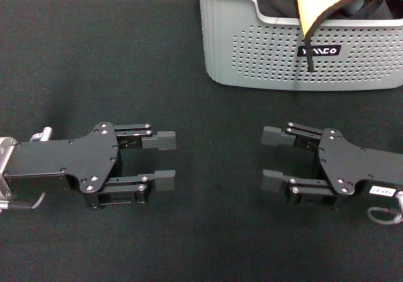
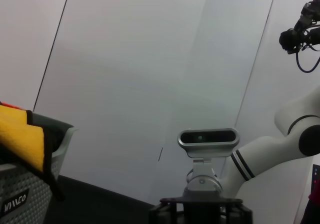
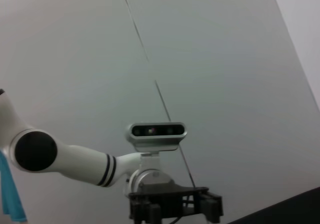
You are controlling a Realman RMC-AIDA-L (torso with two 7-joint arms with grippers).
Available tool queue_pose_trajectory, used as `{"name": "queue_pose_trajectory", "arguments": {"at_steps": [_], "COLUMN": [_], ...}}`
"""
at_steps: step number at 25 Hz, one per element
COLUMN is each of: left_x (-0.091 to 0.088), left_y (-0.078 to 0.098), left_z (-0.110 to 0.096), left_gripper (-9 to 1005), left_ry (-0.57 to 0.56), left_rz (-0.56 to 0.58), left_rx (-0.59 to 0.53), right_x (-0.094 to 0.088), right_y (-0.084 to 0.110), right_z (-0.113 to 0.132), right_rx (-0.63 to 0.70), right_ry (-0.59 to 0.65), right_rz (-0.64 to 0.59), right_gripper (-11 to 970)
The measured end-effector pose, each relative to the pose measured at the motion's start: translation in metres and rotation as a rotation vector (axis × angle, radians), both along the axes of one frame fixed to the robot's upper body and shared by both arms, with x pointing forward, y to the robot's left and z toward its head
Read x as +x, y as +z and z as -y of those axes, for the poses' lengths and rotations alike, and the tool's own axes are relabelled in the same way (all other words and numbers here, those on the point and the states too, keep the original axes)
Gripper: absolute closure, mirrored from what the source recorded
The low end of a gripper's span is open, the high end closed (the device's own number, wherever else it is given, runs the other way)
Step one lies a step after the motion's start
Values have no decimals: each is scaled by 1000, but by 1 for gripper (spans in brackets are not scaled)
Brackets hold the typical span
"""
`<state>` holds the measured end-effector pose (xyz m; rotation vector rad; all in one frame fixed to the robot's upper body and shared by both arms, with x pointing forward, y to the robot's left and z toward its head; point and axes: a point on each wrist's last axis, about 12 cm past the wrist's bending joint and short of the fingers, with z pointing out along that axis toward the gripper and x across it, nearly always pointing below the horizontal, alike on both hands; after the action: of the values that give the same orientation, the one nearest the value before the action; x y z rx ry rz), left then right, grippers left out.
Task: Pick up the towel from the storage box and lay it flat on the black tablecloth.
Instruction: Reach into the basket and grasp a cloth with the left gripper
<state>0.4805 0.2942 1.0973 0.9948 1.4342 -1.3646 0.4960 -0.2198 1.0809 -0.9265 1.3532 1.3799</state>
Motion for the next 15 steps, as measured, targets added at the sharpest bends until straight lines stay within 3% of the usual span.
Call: {"name": "queue_pose_trajectory", "arguments": {"at_steps": [15], "left_x": [3], "left_y": [1], "left_z": [1], "left_gripper": [365], "left_ry": [-1], "left_rz": [10], "left_rx": [10], "right_x": [-7], "right_y": [-4], "right_z": [-7], "right_rx": [-3], "right_ry": [38], "right_rz": [-8], "right_gripper": [178]}}
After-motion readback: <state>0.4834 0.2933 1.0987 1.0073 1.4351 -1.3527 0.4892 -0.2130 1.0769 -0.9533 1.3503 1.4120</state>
